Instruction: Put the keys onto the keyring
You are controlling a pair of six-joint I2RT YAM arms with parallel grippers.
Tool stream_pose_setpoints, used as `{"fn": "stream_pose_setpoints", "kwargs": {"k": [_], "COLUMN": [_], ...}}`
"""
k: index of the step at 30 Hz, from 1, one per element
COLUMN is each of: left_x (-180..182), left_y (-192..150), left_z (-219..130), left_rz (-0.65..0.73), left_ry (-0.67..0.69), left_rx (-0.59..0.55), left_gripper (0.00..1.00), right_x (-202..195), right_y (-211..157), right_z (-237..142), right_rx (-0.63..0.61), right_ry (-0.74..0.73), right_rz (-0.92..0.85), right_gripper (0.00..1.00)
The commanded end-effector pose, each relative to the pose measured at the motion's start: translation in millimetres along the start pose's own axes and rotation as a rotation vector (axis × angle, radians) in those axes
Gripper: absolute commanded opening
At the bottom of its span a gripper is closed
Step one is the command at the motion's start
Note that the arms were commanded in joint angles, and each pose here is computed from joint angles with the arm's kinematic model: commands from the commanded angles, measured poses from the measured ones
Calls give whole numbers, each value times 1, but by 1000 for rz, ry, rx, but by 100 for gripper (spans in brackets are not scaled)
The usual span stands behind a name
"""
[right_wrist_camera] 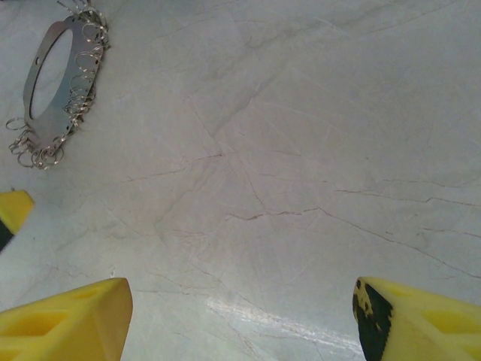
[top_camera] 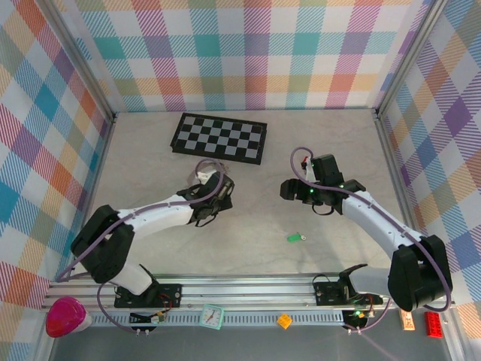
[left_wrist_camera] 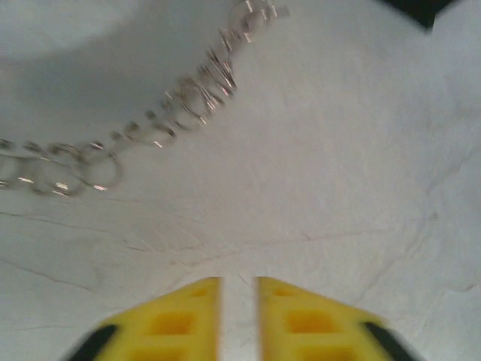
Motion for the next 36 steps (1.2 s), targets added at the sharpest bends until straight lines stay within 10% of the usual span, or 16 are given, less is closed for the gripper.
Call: {"fn": "stream_pose_setpoints", "kwargs": {"k": [1,12,36], "left_x": [18,52,70], "left_y": [22,54,51], "left_z": [-29,-19,57], "left_rz": [21,-10,-58], "left_ry": [153,15,-61], "left_rx": [-104,17,293], "left_gripper": [43,52,31], "right_x": [11,25,27], "right_y": [3,-1,-3], "right_z": [-9,4,14], "right_rx": [-3,45,63], "right_ry": [23,12,-5], "right_rz": [-35,-76,-99], "right_gripper": [77,77,77]}}
Point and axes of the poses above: each hand's point on the last joint's axis, 136 mm out from that joint toward the fingers, its own z axis out along the fingers, its own x axis along the line the jaws close on, y = z × x, the point moved 10 cm from there along -z, back along the fingers, and after that the axes turned 12 degrees about z, right-handed, at the moved point
